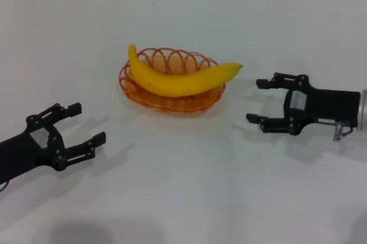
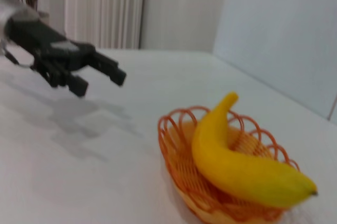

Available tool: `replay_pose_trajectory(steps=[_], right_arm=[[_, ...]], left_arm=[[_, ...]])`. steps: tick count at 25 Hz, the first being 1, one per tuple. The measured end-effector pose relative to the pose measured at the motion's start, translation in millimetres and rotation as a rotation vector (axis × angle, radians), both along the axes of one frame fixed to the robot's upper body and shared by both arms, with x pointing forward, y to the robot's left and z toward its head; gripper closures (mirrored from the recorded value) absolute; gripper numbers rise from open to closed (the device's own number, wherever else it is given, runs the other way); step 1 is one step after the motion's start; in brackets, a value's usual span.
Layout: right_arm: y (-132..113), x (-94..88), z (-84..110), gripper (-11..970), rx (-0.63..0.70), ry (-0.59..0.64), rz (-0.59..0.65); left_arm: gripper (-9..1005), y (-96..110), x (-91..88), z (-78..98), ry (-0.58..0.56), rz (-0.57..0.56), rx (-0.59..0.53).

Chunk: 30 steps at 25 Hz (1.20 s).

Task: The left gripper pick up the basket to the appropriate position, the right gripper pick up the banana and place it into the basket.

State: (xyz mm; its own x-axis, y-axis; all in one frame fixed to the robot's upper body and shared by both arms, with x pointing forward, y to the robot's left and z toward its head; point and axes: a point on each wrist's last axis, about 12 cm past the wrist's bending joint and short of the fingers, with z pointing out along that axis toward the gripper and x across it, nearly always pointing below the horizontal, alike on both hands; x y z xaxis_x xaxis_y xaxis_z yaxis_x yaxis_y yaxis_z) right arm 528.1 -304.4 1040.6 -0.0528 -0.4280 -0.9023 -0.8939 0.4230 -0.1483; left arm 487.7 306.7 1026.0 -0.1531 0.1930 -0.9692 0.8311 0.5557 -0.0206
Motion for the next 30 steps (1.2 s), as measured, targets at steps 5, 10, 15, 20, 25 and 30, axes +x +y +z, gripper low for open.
replay_pose_trajectory(steps=[5, 10, 15, 20, 25, 30], right_arm=[[-20.2, -6.1, 4.1, 160, 0.037, -0.009, -0.067], [-26.8, -9.0, 7.3, 160, 0.054, -0.015, -0.073], [-26.1, -9.7, 6.6, 158, 0.052, -0.012, -0.069], [-23.5, -8.8, 7.5, 163, 0.058, -0.015, -0.059], [-22.3, -9.8, 9.1, 164, 0.07, -0.018, -0.047], [-20.7, -8.8, 9.6, 164, 0.073, -0.02, -0.042]], left_arm=[[117, 2.1, -1.3, -0.8, -0.003, 0.015, 0.005], [117, 2.4, -2.2, -1.5, -0.004, 0.019, 0.006], [117, 1.8, -1.2, -1.1, -0.007, 0.02, 0.004], [117, 1.4, -0.8, -1.2, -0.006, 0.021, 0.005], [116, 1.6, 0.8, -0.5, -0.019, 0.034, 0.004], [116, 1.2, 0.8, -0.5, -0.032, 0.038, 0.004]])
